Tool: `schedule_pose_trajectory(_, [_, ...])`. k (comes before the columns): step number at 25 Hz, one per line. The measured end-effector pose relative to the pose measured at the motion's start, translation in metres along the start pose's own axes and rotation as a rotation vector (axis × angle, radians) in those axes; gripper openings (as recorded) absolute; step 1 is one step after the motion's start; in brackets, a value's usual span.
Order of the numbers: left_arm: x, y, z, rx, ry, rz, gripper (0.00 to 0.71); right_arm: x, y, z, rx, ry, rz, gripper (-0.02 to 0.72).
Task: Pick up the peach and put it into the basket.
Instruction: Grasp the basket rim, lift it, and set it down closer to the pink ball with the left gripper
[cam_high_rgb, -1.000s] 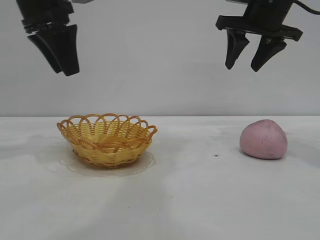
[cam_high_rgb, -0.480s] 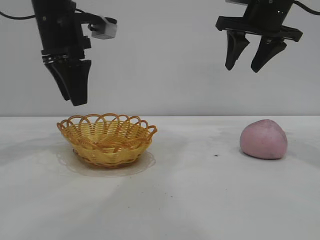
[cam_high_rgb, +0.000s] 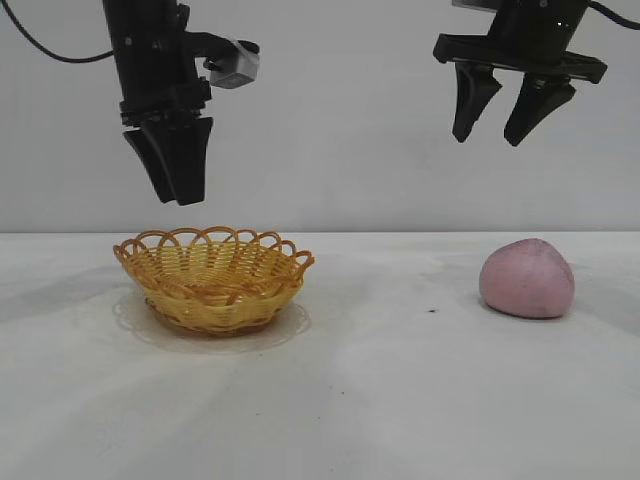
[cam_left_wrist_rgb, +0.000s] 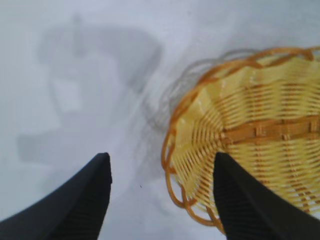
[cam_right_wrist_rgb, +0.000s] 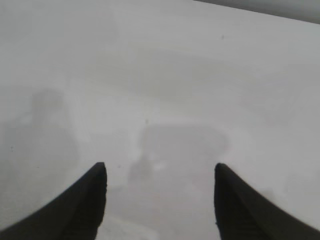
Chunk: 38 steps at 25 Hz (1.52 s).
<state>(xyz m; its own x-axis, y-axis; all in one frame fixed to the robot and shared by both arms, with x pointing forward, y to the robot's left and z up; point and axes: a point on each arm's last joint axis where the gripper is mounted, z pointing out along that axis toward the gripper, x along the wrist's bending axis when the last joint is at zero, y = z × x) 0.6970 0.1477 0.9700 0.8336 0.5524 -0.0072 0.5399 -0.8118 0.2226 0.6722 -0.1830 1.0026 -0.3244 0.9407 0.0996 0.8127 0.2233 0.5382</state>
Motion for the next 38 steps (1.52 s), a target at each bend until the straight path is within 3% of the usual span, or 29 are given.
schedule_pose_trajectory(13, [0.002, -0.001, 0.02, 0.021, -0.031, -0.024, 0.365, 0.0, 0.0, 0.0, 0.005, -0.002, -0.003, 0.404])
schedule_pose_trajectory(21, [0.003, -0.006, 0.052, 0.071, -0.075, -0.029, 0.365, 0.0, -0.001, 0.0, 0.008, -0.002, -0.005, 0.404])
schedule_pose_trajectory(26, [0.001, -0.004, 0.054, 0.069, -0.097, -0.028, 0.071, 0.0, -0.001, 0.0, 0.013, -0.004, -0.008, 0.404])
schedule_pose_trajectory(33, [0.004, 0.002, 0.042, 0.044, -0.075, -0.108, 0.071, -0.001, -0.001, 0.0, 0.013, -0.008, -0.012, 0.404])
schedule_pose_trajectory(34, [0.004, 0.002, 0.04, 0.038, -0.077, -0.15, 0.071, -0.001, -0.001, 0.0, 0.013, -0.008, -0.013, 0.404])
schedule_pose_trajectory(35, [0.005, 0.002, 0.035, 0.021, -0.083, -0.205, 0.0, -0.001, -0.001, 0.0, 0.014, -0.011, -0.016, 0.404])
schedule_pose_trajectory(38, [0.009, 0.003, 0.018, -0.063, -0.136, -0.394, 0.0, -0.001, -0.001, 0.0, 0.015, -0.016, -0.022, 0.404])
